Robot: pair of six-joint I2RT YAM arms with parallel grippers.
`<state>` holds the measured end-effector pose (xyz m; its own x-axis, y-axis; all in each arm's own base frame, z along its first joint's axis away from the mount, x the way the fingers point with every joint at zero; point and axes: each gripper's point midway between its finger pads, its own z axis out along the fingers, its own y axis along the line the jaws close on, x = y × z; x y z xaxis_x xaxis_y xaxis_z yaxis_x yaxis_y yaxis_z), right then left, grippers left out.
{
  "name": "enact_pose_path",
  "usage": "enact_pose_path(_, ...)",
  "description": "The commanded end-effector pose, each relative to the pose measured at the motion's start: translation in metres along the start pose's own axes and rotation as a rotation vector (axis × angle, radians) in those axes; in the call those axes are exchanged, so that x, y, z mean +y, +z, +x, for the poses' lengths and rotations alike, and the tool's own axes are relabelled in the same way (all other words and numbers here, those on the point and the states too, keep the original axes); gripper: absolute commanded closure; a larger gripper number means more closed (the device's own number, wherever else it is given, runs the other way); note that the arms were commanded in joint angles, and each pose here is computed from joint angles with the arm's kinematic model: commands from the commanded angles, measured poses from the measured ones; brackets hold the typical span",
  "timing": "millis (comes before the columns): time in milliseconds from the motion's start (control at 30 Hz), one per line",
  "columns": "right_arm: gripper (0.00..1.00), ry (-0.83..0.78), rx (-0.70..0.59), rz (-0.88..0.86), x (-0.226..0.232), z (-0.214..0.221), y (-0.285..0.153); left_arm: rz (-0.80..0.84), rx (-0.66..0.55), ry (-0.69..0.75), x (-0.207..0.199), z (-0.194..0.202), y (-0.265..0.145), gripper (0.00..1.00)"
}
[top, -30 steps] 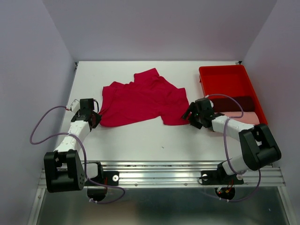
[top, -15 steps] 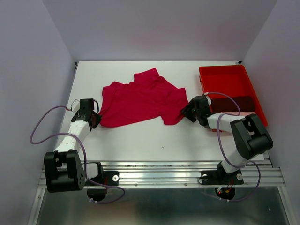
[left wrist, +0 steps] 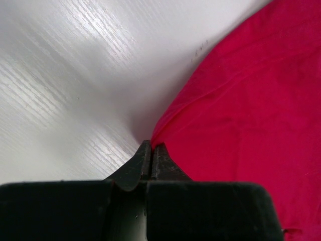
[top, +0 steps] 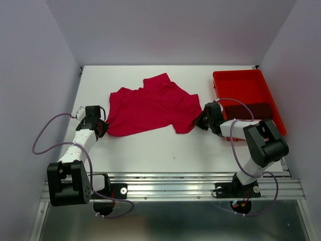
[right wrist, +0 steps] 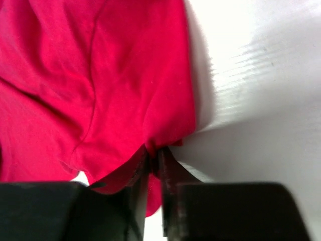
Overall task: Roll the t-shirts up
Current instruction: Pick up the T-shirt from the center of the board.
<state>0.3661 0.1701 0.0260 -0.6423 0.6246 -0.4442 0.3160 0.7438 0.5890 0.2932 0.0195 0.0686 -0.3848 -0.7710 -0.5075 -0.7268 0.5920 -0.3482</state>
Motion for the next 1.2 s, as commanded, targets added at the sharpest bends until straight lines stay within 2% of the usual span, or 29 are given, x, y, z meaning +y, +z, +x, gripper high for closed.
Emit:
enact_pose_path(0,0.86,-0.042,0.027,0.056,-0.012,0.008,-0.007,0.011,-0.021,0.008,-0.001,-0.006,-0.006,1.0)
enact_pose_path(33,0.94,-0.053,0.027,0.053,-0.01,0.01,-0.009,0.011,-0.024,0.009,-0.001,-0.006,-0.007,1.0)
enact_pose_path(67,0.97,-0.06,0.03,0.062,-0.012,0.011,-0.012,0.007,-0.028,0.011,0.0,-0.007,-0.007,1.0)
enact_pose_path(200,0.99,-0.094,0.067,0.036,-0.002,0.022,-0.027,-0.014,-0.066,0.023,0.002,-0.017,-0.011,1.0)
enact_pose_path(267,0.88,-0.131,0.098,0.04,0.003,0.037,-0.04,-0.011,-0.074,0.026,-0.001,-0.021,-0.012,1.0)
enact_pose_path(333,0.7,-0.152,0.101,0.047,0.006,0.046,-0.054,-0.008,-0.072,0.027,-0.003,-0.022,-0.012,1.0)
enact_pose_path(400,0.61,-0.129,0.128,0.082,-0.007,0.056,-0.066,-0.004,-0.068,0.026,-0.004,-0.021,-0.012,1.0)
enact_pose_path(433,0.5,-0.119,0.129,0.088,-0.012,0.058,-0.071,-0.004,-0.064,0.025,-0.003,-0.019,-0.011,1.0)
enact_pose_path(600,0.45,-0.075,0.067,0.144,-0.045,0.057,-0.097,-0.008,-0.05,0.028,-0.002,-0.015,-0.005,1.0)
enact_pose_path(633,0.41,-0.074,0.054,0.155,-0.049,0.056,-0.098,-0.01,-0.046,0.031,-0.002,-0.014,-0.004,1.0)
enact_pose_path(800,0.4,-0.043,0.082,0.156,-0.047,0.063,-0.088,-0.008,-0.054,0.034,-0.005,-0.018,-0.005,1.0)
enact_pose_path(933,0.3,-0.031,0.084,0.165,-0.046,0.065,-0.073,-0.002,-0.059,0.036,-0.007,-0.021,-0.007,1.0)
enact_pose_path(1067,0.32,-0.07,0.026,0.187,-0.041,0.05,-0.057,-0.006,-0.054,0.039,-0.005,-0.019,-0.007,1.0)
enact_pose_path(1167,0.43,-0.1,0.022,0.199,-0.037,0.046,-0.047,-0.008,-0.052,0.043,-0.005,-0.019,-0.007,1.0)
